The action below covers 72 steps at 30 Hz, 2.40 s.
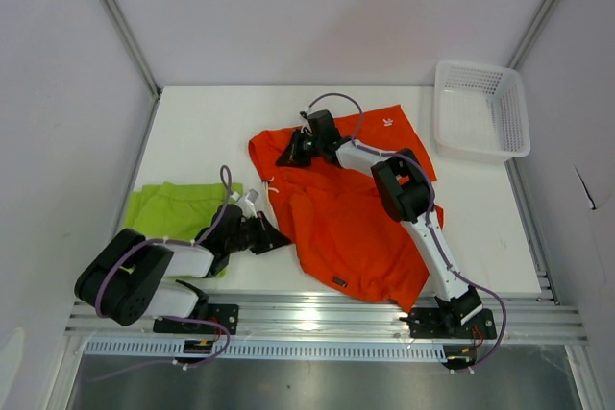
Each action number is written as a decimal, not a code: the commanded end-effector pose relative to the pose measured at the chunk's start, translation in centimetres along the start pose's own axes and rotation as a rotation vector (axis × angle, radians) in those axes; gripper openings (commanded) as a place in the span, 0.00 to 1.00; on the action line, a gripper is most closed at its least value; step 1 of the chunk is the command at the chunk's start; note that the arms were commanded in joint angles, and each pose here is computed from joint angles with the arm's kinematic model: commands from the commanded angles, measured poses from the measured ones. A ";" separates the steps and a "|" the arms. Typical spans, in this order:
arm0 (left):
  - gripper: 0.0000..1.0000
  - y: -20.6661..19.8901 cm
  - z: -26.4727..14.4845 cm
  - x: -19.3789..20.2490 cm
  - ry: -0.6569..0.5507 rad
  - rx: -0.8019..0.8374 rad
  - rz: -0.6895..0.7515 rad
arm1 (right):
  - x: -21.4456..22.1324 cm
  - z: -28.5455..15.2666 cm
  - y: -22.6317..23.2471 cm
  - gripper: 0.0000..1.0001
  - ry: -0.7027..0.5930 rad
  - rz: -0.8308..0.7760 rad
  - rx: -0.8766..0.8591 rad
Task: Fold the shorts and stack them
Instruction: Flatten the shorts out
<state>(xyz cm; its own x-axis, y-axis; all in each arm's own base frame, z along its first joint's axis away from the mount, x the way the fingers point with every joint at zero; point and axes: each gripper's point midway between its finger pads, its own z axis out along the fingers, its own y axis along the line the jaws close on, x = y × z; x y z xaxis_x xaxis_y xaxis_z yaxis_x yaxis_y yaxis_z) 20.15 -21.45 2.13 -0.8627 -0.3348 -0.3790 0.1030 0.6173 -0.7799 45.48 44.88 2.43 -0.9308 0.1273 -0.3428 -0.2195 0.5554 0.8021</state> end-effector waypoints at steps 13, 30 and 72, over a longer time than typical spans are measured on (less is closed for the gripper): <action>0.00 3.2 -4.9 -1.4 0.042 -0.294 0.022 | -5.8 -2.7 -1.7 0.00 -0.077 -0.032 0.088; 0.00 0.4 -6.8 -4.3 0.007 -0.348 0.014 | -5.5 -25.1 5.3 0.69 -0.290 -0.204 0.309; 0.00 0.8 -8.5 -7.8 0.035 -0.476 -0.041 | 20.5 -33.6 -14.2 0.27 -0.234 0.182 0.995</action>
<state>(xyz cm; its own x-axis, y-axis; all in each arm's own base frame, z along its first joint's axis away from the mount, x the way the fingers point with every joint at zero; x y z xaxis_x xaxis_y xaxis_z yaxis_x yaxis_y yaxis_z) 21.64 -11.88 8.12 -0.8927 -0.3360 -0.3004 -0.1842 0.8802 -0.4373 18.33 12.16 1.47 -0.8332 0.3530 -0.4255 0.3421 0.9338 0.1047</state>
